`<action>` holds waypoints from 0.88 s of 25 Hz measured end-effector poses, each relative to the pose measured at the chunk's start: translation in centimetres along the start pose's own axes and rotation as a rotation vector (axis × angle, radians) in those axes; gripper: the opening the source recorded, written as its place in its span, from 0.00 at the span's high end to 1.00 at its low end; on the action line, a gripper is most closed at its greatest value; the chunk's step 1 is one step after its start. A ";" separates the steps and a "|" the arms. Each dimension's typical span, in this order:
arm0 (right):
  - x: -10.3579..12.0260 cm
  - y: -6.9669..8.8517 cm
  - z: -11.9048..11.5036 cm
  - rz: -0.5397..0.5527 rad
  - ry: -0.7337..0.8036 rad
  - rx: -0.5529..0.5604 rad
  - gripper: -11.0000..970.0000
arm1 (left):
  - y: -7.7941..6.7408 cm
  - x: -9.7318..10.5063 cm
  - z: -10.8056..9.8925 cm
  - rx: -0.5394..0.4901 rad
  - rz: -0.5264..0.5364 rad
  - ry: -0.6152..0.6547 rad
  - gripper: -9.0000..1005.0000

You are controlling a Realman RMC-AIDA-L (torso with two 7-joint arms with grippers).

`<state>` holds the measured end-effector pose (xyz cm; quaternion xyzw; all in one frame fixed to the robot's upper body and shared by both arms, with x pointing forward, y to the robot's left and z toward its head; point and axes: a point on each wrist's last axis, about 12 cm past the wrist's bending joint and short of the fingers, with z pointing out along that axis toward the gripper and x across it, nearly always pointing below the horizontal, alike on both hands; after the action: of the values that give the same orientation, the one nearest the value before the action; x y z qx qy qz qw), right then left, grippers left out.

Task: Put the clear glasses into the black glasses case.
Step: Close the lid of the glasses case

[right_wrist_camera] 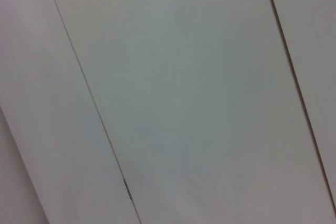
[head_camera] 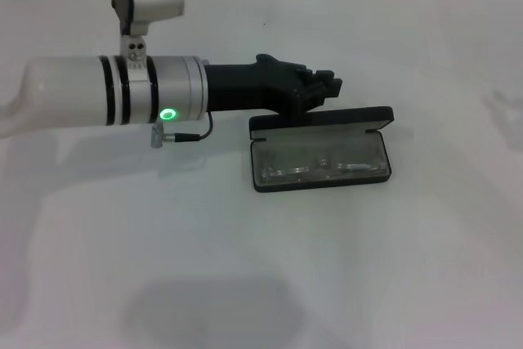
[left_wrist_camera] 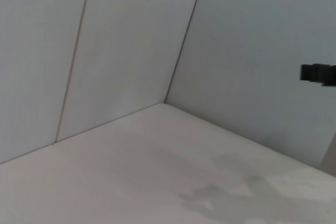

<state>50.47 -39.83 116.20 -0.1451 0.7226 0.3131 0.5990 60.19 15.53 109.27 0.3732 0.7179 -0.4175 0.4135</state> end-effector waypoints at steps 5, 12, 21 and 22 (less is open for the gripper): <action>0.5 -0.1 -0.1 0.015 -0.004 0.000 0.82 | 0.1 0.2 0.3 -0.016 0.003 0.024 0.83; 1.0 -0.2 0.3 0.033 -0.008 -0.008 0.81 | 0.2 1.3 0.5 -0.046 -0.005 0.070 0.84; 1.2 -0.2 0.6 0.042 -0.010 -0.014 0.80 | 0.5 1.8 0.6 -0.074 -0.008 0.093 0.82; 1.2 -0.3 0.6 0.042 -0.010 -0.014 0.80 | 0.5 1.8 0.7 -0.075 -0.006 0.097 0.82</action>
<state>50.79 -39.47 114.97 -0.1324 0.7201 0.3316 0.5950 60.09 15.44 107.28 0.3750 0.7534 -0.3729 0.3907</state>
